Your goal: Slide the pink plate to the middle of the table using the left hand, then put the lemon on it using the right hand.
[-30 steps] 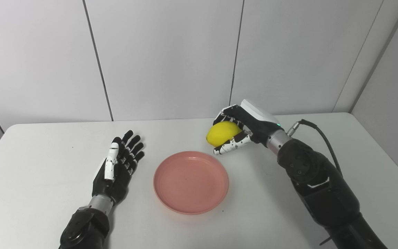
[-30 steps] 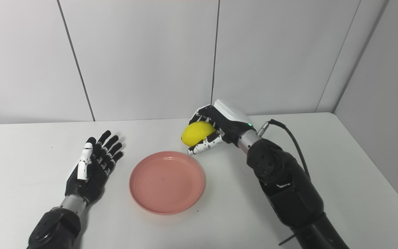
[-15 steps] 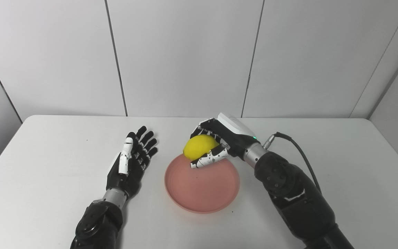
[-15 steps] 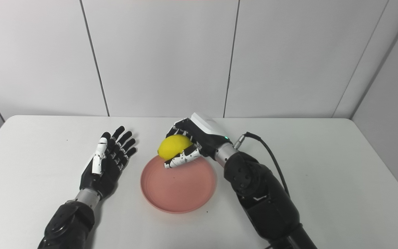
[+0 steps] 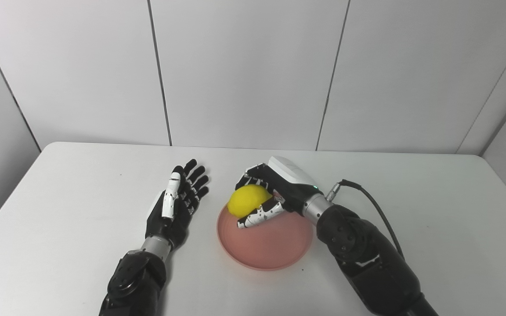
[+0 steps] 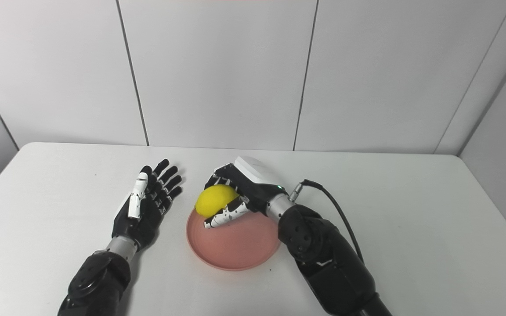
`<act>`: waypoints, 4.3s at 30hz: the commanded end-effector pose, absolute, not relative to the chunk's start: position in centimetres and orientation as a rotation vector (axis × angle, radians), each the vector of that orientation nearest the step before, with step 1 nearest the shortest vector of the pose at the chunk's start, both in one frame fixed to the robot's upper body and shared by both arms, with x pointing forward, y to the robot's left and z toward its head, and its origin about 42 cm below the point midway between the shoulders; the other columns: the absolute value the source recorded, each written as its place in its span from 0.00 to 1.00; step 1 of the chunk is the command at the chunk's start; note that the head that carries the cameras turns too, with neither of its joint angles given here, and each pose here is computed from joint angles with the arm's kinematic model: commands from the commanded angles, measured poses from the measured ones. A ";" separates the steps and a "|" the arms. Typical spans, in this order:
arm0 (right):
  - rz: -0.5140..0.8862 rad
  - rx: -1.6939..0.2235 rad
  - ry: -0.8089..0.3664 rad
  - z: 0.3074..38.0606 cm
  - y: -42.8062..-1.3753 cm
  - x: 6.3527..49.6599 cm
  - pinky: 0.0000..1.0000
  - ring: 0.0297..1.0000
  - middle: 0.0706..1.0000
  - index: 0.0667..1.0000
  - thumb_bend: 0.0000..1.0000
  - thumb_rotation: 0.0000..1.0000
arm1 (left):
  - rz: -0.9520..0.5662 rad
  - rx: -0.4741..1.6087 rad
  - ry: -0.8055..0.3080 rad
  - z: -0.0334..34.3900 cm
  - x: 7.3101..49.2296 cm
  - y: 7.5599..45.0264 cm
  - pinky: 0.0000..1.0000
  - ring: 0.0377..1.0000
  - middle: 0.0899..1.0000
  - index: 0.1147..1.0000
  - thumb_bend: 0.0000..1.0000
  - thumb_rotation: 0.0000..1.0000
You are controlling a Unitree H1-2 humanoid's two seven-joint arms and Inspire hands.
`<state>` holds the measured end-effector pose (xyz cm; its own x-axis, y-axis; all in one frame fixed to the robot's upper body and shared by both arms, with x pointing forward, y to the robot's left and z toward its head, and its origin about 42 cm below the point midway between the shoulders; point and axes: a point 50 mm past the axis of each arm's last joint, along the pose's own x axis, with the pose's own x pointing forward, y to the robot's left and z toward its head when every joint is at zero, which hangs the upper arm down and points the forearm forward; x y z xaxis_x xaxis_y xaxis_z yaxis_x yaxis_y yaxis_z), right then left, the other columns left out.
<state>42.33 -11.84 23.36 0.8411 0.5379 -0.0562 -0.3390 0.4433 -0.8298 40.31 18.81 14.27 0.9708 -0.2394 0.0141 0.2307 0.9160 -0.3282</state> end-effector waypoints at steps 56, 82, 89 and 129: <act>0.423 -1.209 -0.426 22.8 -11.6 40.8 0.54 0.63 0.70 0.72 1.00 0.54 | -0.248 -0.325 0.033 14.6 40.3 18.4 0.96 0.95 0.94 0.93 0.44 1.00; 0.335 -1.027 -0.511 25.9 -14.1 39.7 0.67 0.73 0.76 0.78 1.00 0.59 | -0.254 -0.329 0.028 14.5 40.5 18.6 0.96 0.95 0.95 0.93 0.44 1.00; 0.266 -0.973 -0.506 26.7 -16.0 39.2 0.69 0.75 0.77 0.79 1.00 0.62 | -0.249 -0.342 0.033 14.5 40.6 18.6 0.96 0.95 0.95 0.93 0.43 1.00; -0.073 -0.481 -0.312 20.5 -20.5 36.0 0.87 0.91 0.92 0.94 0.81 1.00 | -0.258 -0.325 0.016 14.7 40.5 19.2 0.97 0.96 0.95 0.94 0.43 1.00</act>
